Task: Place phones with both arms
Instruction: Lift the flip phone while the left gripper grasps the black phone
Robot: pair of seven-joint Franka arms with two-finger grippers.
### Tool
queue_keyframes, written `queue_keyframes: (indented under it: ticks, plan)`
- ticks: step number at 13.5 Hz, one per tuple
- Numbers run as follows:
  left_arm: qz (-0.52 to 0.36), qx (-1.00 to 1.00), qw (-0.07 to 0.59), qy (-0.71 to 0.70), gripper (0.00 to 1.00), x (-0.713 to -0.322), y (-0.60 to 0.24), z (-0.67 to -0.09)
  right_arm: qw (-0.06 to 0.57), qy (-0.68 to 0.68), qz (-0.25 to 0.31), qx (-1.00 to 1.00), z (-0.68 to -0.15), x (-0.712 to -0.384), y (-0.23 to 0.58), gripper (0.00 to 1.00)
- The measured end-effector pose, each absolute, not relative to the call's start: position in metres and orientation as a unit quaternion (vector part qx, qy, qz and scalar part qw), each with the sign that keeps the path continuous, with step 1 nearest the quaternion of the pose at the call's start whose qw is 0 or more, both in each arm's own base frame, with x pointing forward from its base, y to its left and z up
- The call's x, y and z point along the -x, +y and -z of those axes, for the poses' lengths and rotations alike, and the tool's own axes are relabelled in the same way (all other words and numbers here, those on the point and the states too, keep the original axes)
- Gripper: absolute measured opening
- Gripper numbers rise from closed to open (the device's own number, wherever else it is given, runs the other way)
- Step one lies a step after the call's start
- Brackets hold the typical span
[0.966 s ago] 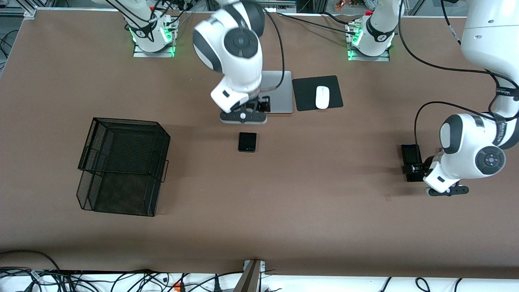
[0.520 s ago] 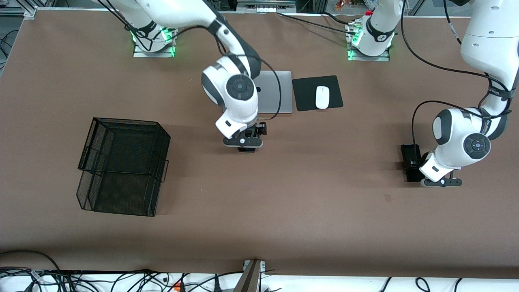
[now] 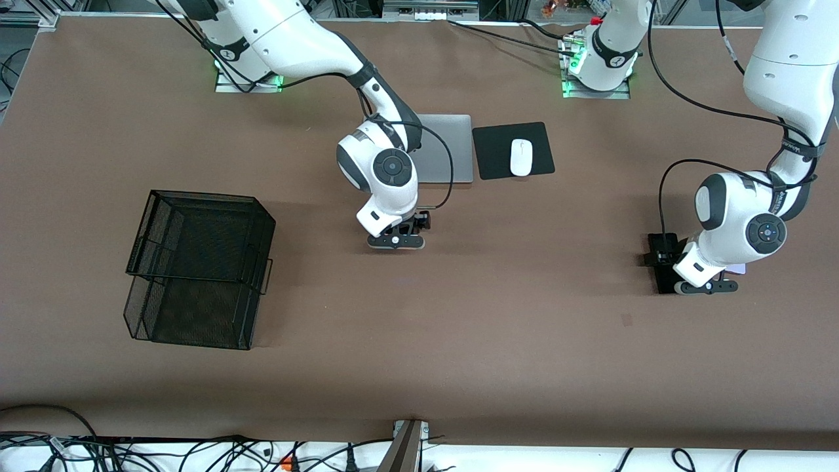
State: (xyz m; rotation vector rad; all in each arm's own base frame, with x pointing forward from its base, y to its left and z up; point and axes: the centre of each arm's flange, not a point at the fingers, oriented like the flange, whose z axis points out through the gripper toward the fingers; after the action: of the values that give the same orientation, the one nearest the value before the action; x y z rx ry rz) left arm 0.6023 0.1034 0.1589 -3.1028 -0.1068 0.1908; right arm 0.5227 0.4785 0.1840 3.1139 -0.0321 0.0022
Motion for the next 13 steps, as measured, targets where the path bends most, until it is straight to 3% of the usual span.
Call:
queue_keyframes:
  ticks: [3,5,10,13]
  plan:
    - [-0.061,0.997,0.014,-0.036,1.0,-0.602,0.104,-0.159,0.013,-0.009,-0.002,-1.0,-0.179,-0.521,0.478,0.96]
    - [-0.06,0.997,0.013,-0.035,0.82,-0.603,0.102,-0.162,0.012,-0.009,-0.002,-1.0,-0.181,-0.521,0.479,0.79]
    - [-0.069,0.997,0.012,-0.03,0.79,-0.61,0.095,-0.177,0.009,-0.007,-0.006,-1.0,-0.191,-0.524,0.48,0.79]
    - [-0.118,0.993,0.003,-0.003,0.79,-0.635,0.058,-0.233,0.021,-0.009,0.002,-1.0,-0.254,-0.533,0.479,0.79]
